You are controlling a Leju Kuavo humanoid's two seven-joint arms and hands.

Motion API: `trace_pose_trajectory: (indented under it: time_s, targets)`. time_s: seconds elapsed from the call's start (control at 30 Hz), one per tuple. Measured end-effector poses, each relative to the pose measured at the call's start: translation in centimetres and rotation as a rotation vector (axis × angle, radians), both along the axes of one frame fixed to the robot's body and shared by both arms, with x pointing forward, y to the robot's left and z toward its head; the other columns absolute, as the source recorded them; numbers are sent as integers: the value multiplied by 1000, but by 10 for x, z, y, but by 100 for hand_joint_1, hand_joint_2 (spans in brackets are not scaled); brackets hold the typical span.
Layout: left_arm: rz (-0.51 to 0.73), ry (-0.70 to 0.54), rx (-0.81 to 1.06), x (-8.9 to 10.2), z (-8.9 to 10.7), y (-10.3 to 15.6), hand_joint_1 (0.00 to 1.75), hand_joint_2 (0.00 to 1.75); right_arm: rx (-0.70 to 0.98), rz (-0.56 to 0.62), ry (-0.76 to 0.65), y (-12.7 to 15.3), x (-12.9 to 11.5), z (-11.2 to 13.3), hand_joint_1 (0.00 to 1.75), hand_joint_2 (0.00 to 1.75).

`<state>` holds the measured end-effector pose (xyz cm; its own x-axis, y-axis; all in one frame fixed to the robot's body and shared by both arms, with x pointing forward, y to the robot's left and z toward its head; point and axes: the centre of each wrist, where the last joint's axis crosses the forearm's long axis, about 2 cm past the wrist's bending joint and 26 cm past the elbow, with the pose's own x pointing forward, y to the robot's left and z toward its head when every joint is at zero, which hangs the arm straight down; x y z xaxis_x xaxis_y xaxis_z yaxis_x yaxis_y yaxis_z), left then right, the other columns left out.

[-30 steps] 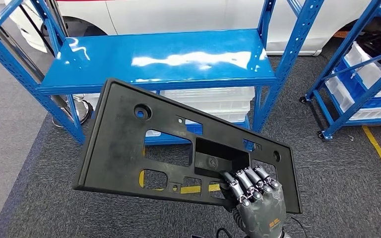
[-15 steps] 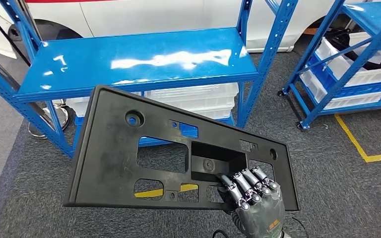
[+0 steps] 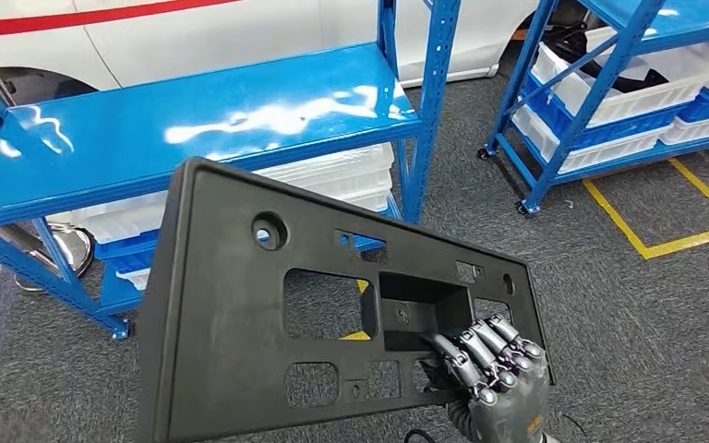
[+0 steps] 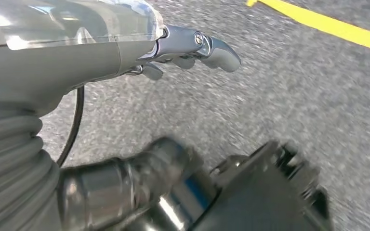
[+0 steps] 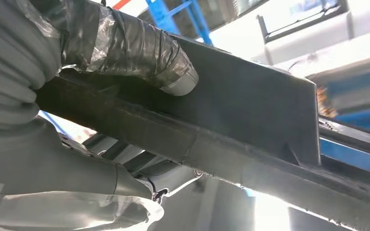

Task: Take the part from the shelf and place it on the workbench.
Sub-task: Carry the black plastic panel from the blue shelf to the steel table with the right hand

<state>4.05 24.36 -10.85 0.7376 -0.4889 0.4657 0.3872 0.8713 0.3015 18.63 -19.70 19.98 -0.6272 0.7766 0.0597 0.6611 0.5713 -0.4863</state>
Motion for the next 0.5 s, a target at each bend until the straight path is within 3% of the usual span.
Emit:
trace_pose_trajectory:
  time_s: [0.5]
  targets:
    - [1, -2, 4, 0, 0, 1, 0, 175, 69, -79, 21, -10, -1, -9, 175, 175]
